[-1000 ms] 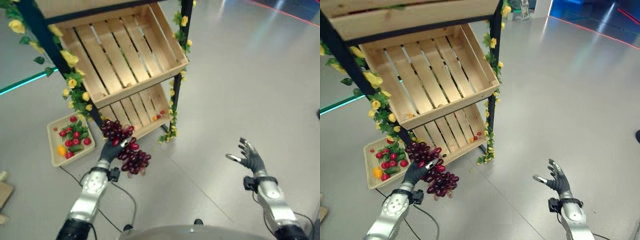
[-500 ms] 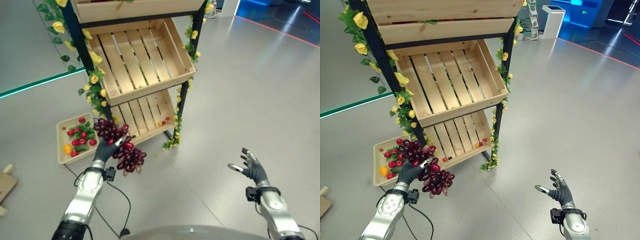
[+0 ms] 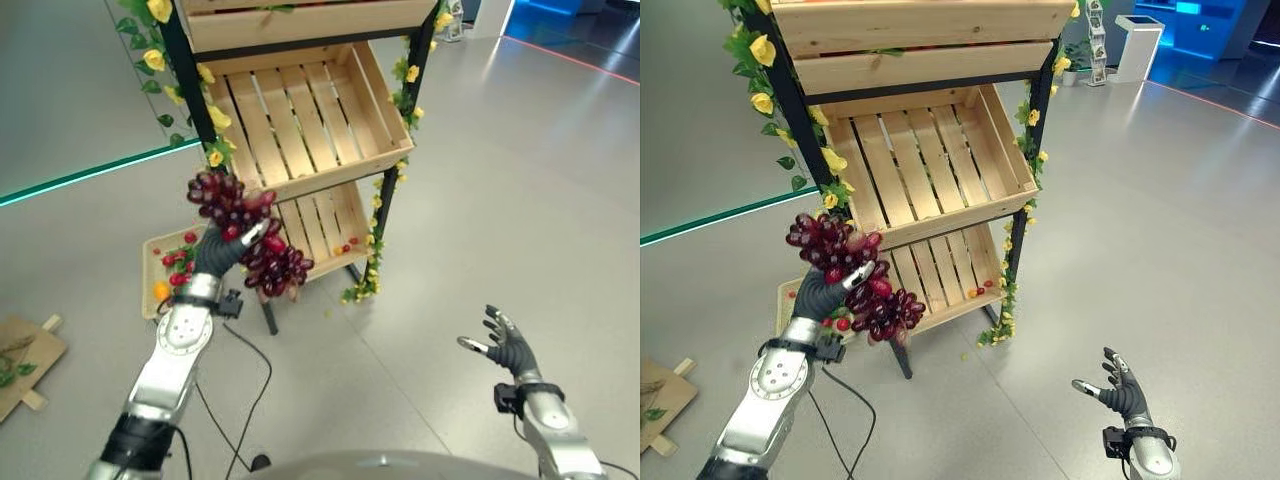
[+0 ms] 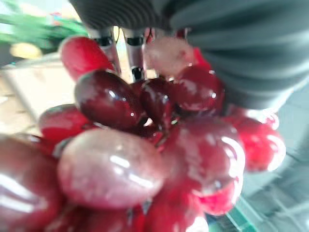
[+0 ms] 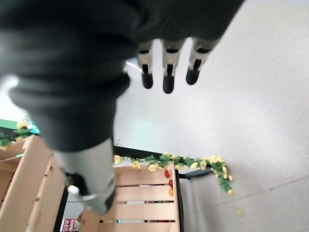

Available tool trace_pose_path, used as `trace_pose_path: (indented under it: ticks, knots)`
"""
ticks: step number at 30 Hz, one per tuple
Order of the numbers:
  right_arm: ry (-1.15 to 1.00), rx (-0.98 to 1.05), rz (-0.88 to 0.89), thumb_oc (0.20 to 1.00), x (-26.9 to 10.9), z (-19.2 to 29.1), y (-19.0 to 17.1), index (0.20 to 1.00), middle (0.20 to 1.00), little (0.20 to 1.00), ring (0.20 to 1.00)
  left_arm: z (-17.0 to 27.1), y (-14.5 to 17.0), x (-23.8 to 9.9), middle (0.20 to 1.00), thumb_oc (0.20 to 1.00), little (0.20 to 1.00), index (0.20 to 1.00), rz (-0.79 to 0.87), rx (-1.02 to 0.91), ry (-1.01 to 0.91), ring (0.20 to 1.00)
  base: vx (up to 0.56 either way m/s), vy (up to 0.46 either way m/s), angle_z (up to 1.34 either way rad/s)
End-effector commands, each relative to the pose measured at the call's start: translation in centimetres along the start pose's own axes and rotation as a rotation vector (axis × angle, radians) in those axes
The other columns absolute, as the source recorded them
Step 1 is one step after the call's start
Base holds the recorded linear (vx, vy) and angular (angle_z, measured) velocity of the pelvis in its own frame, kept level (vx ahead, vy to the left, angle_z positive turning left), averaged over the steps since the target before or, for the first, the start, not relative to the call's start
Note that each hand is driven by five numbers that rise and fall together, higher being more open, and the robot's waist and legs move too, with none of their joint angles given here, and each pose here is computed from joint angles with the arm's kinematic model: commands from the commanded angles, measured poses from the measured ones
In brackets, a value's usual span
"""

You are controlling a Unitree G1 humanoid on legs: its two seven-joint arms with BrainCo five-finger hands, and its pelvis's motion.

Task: Pick up the fruits from the basket on one side to the basket on the other side

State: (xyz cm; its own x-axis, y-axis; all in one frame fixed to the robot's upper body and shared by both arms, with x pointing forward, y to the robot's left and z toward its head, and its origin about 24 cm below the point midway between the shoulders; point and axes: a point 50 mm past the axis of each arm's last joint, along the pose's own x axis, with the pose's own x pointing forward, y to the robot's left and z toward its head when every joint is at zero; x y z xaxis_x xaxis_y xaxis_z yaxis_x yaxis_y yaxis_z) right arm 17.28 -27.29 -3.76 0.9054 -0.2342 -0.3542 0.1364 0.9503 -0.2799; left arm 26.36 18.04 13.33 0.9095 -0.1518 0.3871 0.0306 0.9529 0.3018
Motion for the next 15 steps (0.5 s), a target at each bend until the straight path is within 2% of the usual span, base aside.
trace_pose_path:
  ticks: [1, 7, 15]
  knots:
    - [-0.123, -0.044, -0.021, 1.000, 1.2, 3.0, -1.3, 1.000, 1.000, 1.000, 1.000, 3.5, -0.1, 3.6, 0.200, 0.200, 0.200, 0.200, -0.007, 0.031, -0.205, 0.200, 0.03, 0.011, 0.01]
    - [-0.127, -0.076, 0.031, 1.000, 1.6, 3.4, -0.6, 1.000, 1.000, 1.000, 1.000, 3.2, -0.2, 6.4, 0.200, 0.200, 0.200, 0.200, 0.029, 0.062, -0.180, 0.200, 0.01, 0.003, 0.00]
    - [-0.112, -0.110, 0.089, 1.000, 1.4, 3.2, -0.1, 1.000, 1.000, 1.000, 1.000, 1.4, 1.8, 8.9, 0.200, 0.200, 0.200, 0.200, 0.136, 0.139, -0.070, 0.200, 0.04, 0.007, -0.04]
